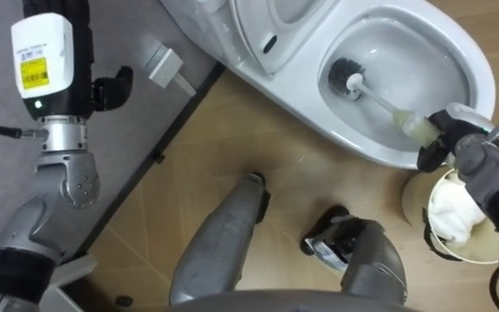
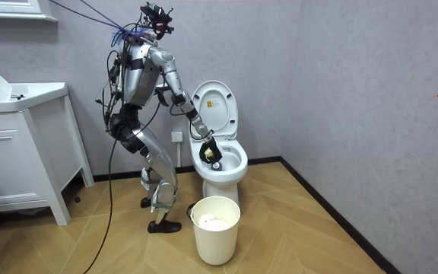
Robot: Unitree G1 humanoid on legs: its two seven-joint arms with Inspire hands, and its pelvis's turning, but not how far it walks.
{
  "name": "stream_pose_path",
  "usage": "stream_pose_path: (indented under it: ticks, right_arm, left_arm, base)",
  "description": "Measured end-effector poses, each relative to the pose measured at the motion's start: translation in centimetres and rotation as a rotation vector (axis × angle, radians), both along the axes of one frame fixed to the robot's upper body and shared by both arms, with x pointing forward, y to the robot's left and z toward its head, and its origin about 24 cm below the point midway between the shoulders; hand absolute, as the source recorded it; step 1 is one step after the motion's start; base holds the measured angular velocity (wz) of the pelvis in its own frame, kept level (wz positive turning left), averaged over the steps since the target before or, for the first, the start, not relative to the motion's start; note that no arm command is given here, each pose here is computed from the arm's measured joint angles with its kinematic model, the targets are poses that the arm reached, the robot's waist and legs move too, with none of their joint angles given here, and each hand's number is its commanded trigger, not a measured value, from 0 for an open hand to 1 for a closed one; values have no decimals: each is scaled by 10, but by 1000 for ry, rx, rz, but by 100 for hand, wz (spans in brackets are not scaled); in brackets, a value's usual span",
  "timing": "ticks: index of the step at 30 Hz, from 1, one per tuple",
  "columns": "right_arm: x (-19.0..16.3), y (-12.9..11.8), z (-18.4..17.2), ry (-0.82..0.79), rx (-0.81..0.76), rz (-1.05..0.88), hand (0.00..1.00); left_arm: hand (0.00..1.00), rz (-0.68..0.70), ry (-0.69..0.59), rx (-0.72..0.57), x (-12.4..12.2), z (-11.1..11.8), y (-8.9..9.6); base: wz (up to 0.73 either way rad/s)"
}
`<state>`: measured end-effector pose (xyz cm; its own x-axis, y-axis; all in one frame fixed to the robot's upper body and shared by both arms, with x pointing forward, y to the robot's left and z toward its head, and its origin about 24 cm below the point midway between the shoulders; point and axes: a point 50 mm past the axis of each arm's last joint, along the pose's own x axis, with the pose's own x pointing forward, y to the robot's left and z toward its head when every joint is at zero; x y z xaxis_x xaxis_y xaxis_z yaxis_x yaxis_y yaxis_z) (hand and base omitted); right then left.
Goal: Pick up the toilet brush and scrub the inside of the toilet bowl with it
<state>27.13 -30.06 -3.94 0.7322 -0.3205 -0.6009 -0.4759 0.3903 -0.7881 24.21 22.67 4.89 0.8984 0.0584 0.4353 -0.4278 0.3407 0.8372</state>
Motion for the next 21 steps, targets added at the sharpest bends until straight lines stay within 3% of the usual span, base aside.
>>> stream_pose_path:
  ticks: [10,21]
  right_arm:
    - [9,12,3,35,1,72,100]
    - [26,28,13,42,-41,181,100]
  left_arm:
    - [0,-162,110,24,17,-11,-34]
    - [0,-241,280,-27,36,-22,-43]
  base:
    - [-1]
    - [-5]
